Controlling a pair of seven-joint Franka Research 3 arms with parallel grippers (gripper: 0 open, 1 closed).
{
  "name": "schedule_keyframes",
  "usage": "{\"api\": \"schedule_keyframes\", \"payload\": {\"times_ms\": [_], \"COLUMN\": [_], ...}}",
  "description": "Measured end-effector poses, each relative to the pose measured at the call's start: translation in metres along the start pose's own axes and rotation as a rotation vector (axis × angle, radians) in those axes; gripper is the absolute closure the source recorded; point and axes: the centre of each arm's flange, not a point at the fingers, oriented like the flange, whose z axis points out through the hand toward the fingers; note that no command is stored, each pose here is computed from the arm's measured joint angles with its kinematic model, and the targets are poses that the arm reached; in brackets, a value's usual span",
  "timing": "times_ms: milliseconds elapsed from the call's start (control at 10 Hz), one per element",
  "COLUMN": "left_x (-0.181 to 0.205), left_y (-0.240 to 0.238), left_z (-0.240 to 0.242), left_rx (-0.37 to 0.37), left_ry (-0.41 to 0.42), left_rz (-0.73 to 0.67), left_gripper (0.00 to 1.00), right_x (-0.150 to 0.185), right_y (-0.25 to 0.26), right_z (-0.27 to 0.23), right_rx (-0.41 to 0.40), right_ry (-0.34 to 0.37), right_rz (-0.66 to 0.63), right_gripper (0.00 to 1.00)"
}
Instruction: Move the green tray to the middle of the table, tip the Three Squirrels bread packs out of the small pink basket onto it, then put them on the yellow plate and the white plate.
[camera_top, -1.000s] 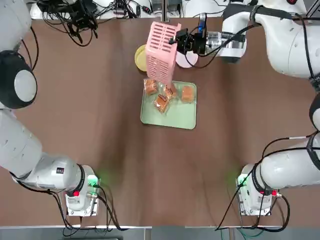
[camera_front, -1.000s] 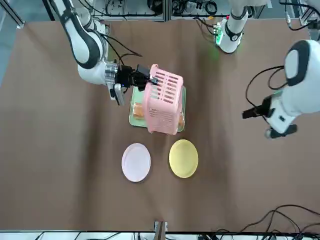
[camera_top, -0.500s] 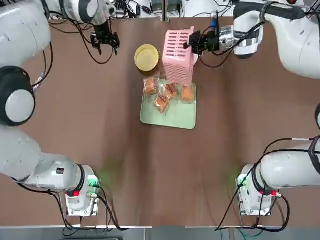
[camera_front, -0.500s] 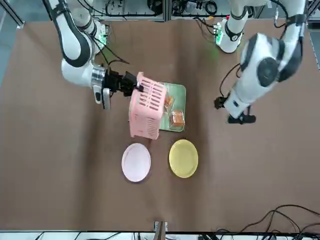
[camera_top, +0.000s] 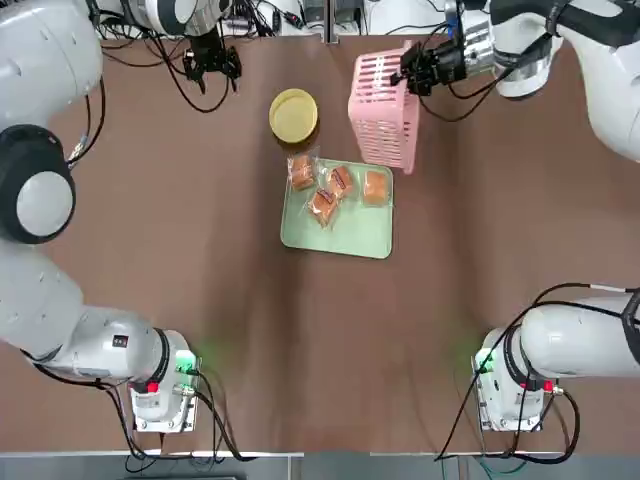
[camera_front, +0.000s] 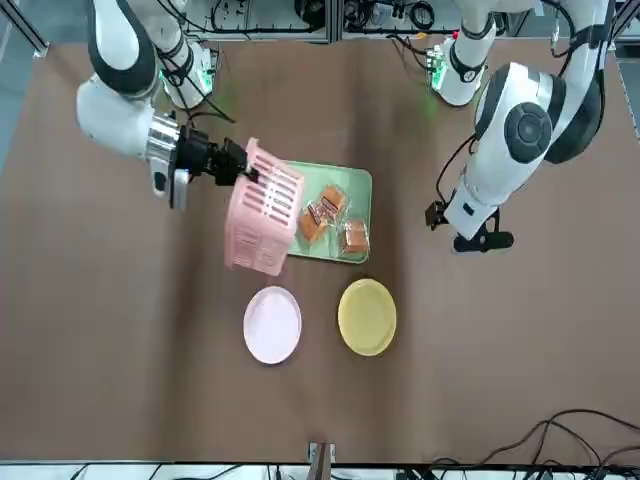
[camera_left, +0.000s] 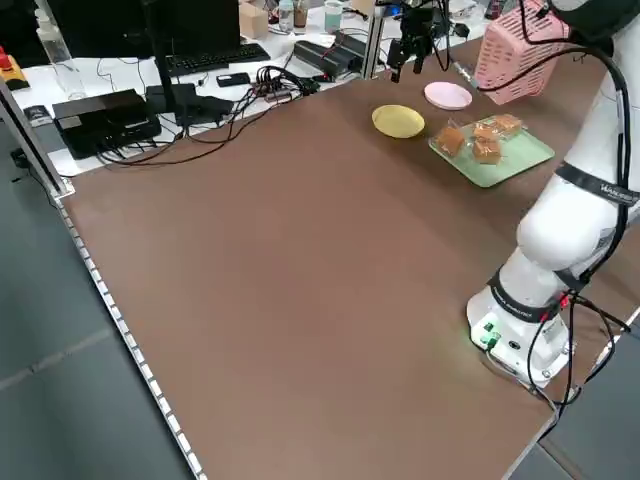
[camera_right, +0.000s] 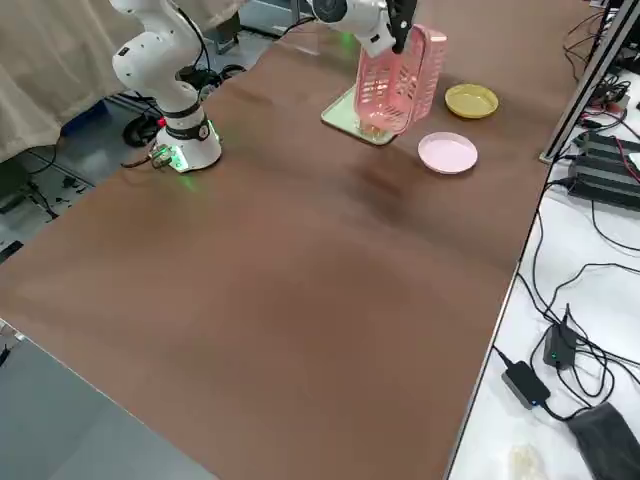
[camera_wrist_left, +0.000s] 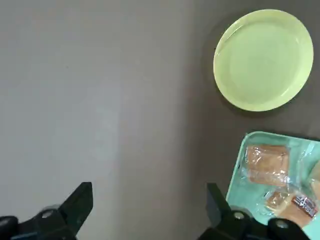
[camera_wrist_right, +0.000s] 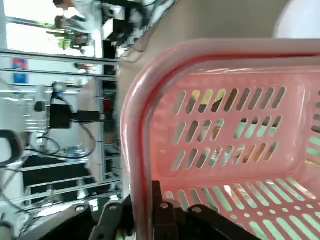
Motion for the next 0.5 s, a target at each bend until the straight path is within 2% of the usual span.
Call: {"api": "schedule_keyframes", "payload": {"times_ms": [300, 500], "left_x": [-0.014, -0.022], "left_y": [0.063, 0.091], "left_z": [0.033, 0.042], "left_rx": [-0.012, -0.014], "left_ry": [-0.013, -0.024], "left_rz": [0.065, 0.033], "left_gripper": [0.0, 0.0], "right_x": [0.014, 0.019], "right_y": [0.042, 0.071], "right_z": [-0.063, -0.099], "right_rx": [-0.245, -0.367], "right_ry": [-0.064, -0.086], "right_rz": [0.034, 0.041], "right_gripper": [0.92, 0.92]}}
